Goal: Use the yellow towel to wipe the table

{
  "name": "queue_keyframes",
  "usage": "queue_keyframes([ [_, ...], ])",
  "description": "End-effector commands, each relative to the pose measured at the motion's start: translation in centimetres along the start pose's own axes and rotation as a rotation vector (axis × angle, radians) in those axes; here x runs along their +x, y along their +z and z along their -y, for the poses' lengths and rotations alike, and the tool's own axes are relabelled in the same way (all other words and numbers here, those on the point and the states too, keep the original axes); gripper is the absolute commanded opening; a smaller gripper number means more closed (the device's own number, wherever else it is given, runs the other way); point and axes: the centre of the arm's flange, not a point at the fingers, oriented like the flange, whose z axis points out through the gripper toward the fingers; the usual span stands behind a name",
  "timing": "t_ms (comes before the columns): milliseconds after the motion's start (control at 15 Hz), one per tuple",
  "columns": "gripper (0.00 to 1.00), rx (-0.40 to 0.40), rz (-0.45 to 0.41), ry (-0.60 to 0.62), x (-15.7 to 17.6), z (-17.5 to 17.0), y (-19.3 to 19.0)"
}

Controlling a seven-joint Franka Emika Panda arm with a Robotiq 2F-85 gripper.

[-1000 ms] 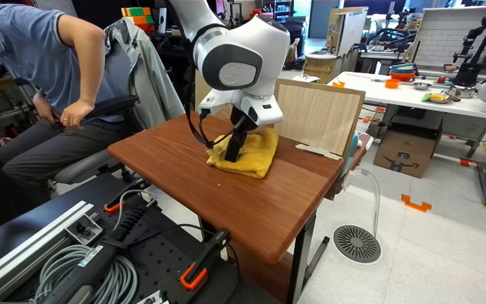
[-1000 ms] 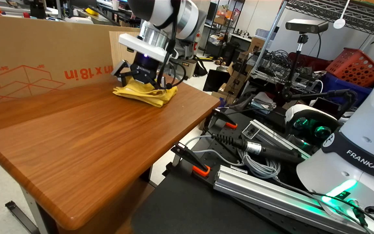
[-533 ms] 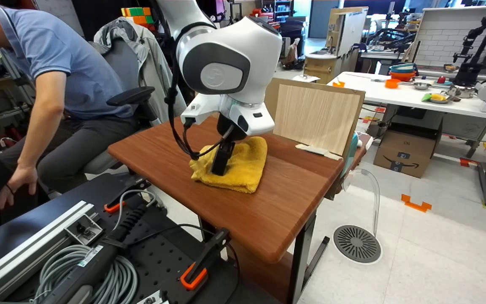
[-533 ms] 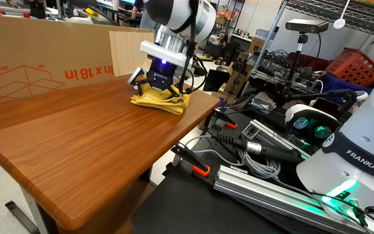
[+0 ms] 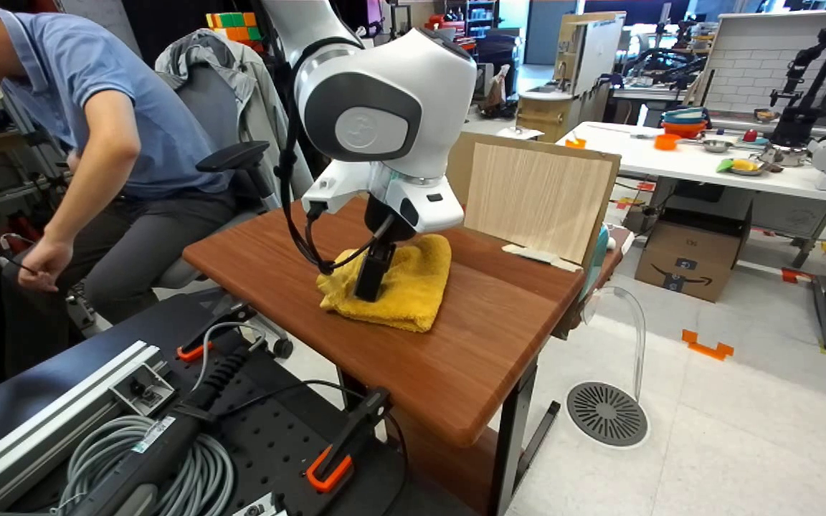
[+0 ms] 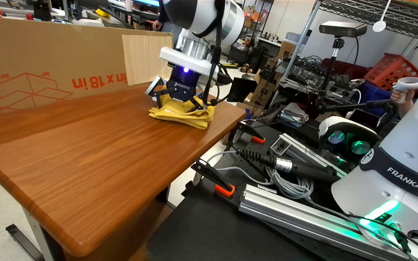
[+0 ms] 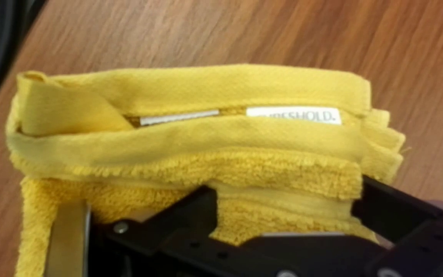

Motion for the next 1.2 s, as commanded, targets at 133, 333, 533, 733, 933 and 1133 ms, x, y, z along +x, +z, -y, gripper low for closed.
queue_keyframes([
  [133, 1.0, 0.003, 0.002, -0.018, -0.4, -0.1, -0.4],
  [333, 1.0, 0.01, -0.003, -0.055, -1.4, -0.9, -1.4],
  [533, 1.0, 0.042, -0.017, -0.112, -2.7, -1.9, -3.0],
  [733, 1.0, 0.089, -0.016, -0.165, -4.2, -2.8, -4.9],
  [933, 1.0, 0.063, -0.015, -0.149, -3.1, -1.3, -4.2],
  [1133, 1.0, 0.059, -0.012, -0.146, -2.9, -1.4, -4.0],
])
